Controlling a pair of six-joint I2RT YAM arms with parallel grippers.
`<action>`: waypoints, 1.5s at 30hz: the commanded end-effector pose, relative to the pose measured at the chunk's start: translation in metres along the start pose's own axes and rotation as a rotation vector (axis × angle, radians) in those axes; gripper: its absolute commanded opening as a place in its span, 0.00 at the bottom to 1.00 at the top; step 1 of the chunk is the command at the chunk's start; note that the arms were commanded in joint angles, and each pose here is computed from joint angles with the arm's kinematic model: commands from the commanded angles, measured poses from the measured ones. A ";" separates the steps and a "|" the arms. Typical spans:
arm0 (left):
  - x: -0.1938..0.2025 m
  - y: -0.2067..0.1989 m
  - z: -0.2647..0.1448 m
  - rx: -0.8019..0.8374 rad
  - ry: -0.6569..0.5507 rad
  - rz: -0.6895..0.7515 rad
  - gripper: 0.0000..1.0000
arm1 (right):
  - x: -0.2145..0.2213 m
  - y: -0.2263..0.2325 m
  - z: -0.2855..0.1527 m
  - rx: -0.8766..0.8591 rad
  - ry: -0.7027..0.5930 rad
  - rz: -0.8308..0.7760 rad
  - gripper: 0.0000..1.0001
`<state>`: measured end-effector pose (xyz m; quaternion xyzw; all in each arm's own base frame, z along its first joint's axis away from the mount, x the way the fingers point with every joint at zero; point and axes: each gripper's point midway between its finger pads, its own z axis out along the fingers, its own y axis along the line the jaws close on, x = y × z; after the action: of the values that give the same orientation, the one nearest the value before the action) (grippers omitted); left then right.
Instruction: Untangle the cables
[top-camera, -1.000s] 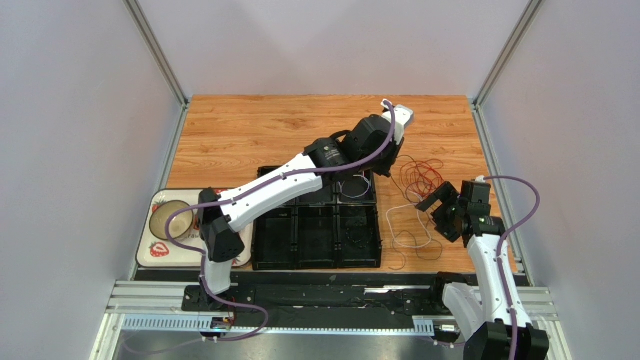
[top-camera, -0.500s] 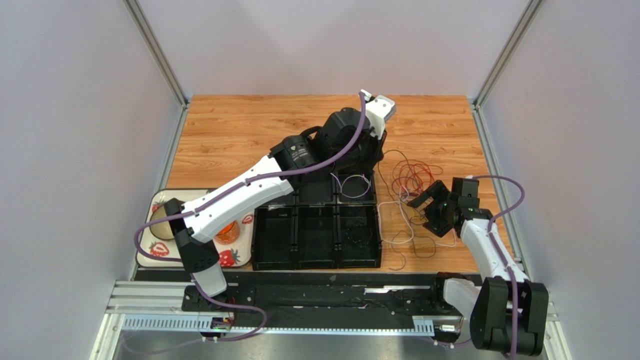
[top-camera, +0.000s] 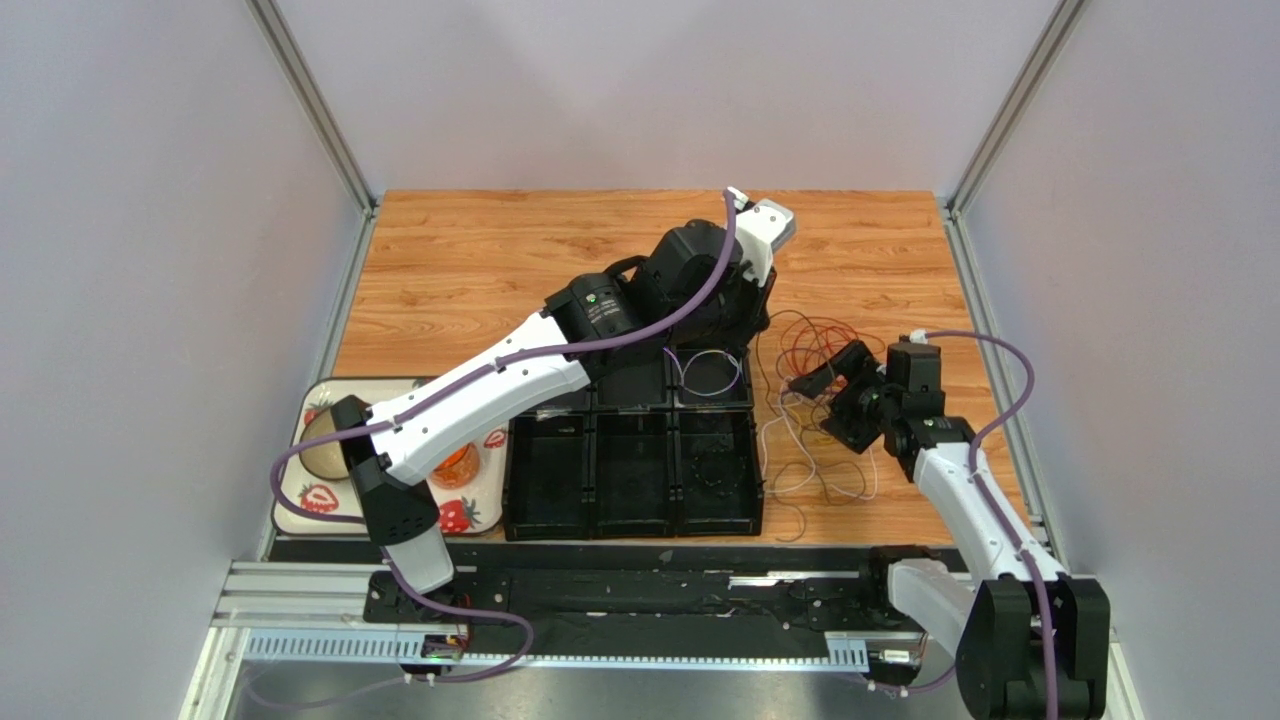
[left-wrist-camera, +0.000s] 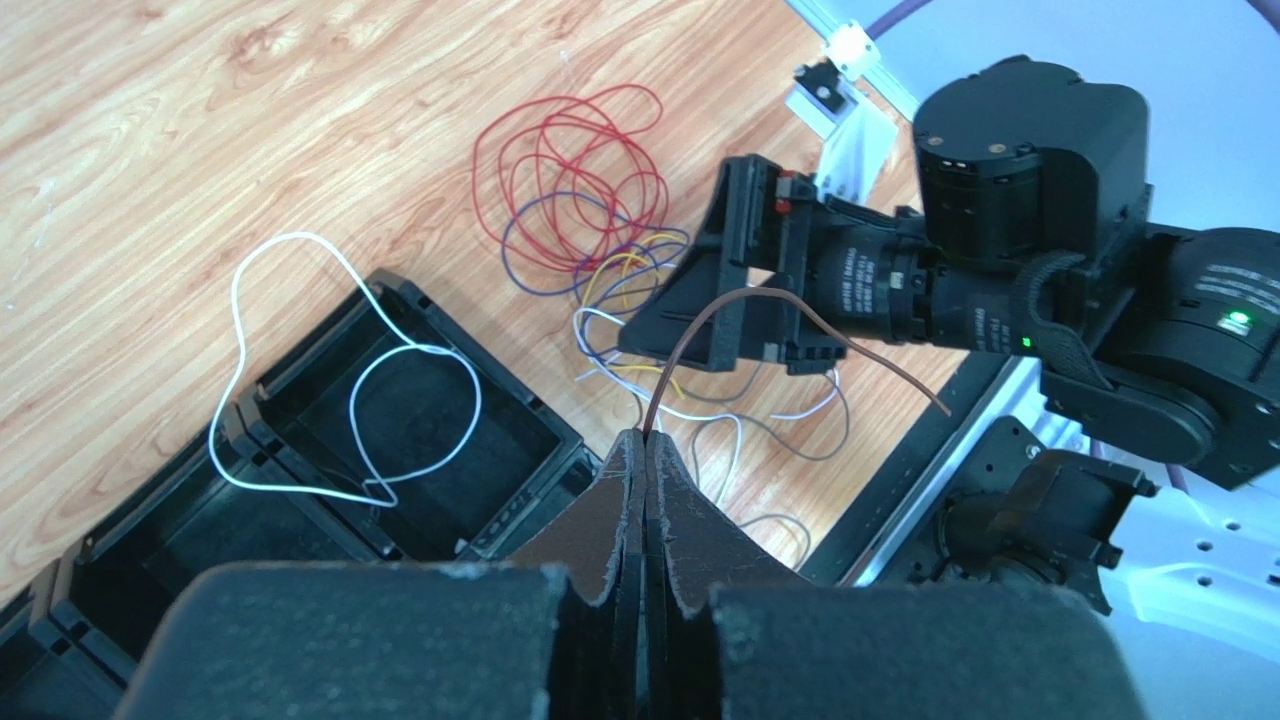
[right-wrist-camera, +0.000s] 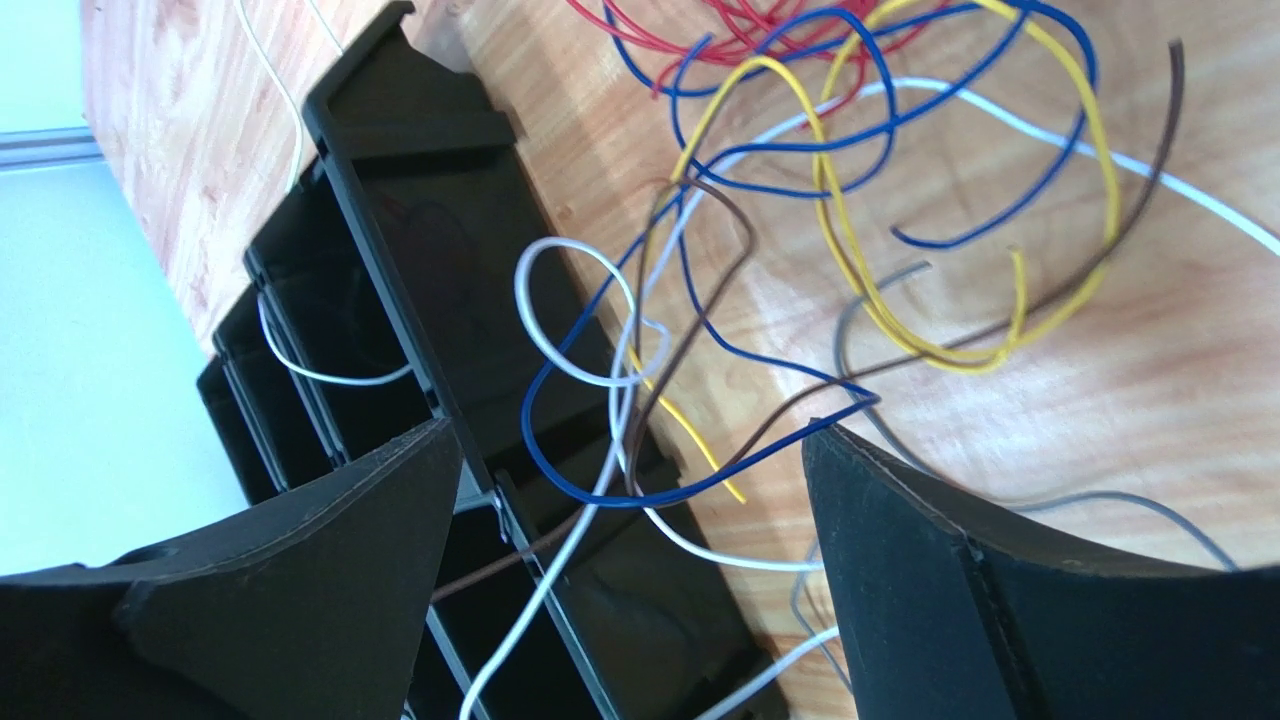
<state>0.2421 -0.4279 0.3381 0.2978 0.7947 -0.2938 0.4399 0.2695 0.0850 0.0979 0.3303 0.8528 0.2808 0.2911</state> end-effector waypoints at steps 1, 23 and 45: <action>-0.016 -0.013 -0.005 0.056 -0.049 -0.014 0.00 | 0.003 0.013 0.016 -0.040 0.019 0.008 0.88; -0.123 -0.071 -0.165 0.382 -0.365 -0.044 0.00 | -0.001 0.009 0.077 0.127 0.047 -0.055 0.53; -0.172 0.011 -0.443 0.173 -1.026 0.102 0.00 | -0.016 -0.006 0.092 0.222 0.018 -0.121 0.55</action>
<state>0.0733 -0.1365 0.6918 0.2026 0.4166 -0.4945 0.7354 0.3262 0.1002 0.0287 0.3119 0.9028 0.1760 0.2381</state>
